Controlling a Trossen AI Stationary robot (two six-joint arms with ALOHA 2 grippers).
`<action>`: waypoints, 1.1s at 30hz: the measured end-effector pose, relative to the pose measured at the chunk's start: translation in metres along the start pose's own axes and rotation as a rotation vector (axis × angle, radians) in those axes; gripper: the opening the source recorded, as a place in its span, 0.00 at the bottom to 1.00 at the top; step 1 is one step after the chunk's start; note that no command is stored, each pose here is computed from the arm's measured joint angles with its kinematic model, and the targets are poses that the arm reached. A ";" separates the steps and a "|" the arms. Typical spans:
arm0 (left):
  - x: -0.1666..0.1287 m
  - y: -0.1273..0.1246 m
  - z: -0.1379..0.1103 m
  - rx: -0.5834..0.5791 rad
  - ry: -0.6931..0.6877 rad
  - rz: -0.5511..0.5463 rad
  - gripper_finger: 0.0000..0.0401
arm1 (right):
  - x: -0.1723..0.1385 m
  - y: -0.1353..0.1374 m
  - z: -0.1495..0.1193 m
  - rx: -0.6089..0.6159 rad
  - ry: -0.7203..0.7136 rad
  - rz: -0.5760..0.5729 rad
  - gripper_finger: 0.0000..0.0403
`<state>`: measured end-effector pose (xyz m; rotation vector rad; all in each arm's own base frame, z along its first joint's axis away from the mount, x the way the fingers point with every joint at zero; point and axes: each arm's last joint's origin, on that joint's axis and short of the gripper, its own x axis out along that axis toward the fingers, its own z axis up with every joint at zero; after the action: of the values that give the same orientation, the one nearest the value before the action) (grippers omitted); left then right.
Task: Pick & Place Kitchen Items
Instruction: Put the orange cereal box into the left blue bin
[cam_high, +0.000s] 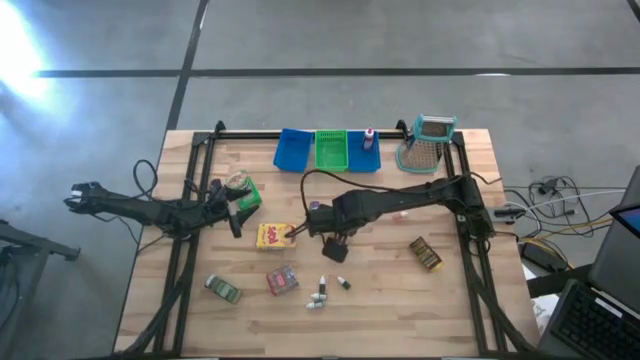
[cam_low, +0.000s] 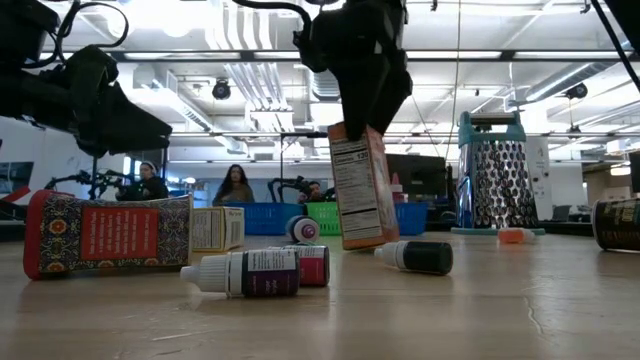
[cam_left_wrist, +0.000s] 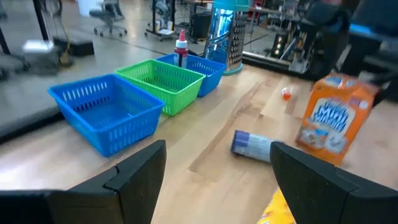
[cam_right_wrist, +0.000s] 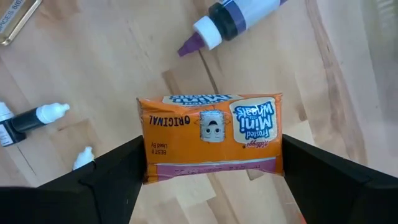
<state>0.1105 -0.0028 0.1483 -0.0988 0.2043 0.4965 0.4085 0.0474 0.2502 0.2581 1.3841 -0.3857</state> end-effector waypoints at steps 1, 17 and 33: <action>0.000 0.000 0.000 0.033 -0.001 0.001 0.73 | 0.000 0.000 0.000 0.004 0.000 0.001 0.83; 0.000 0.000 0.002 -0.129 -0.025 -0.002 0.73 | 0.000 0.000 0.000 0.012 0.000 0.002 0.89; 0.001 -0.003 0.006 -0.497 -0.038 -0.049 0.73 | 0.000 0.001 0.000 0.008 0.003 0.006 0.85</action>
<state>0.1133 -0.0043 0.1537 -0.5772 0.0372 0.4915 0.4083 0.0482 0.2504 0.2697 1.3845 -0.3864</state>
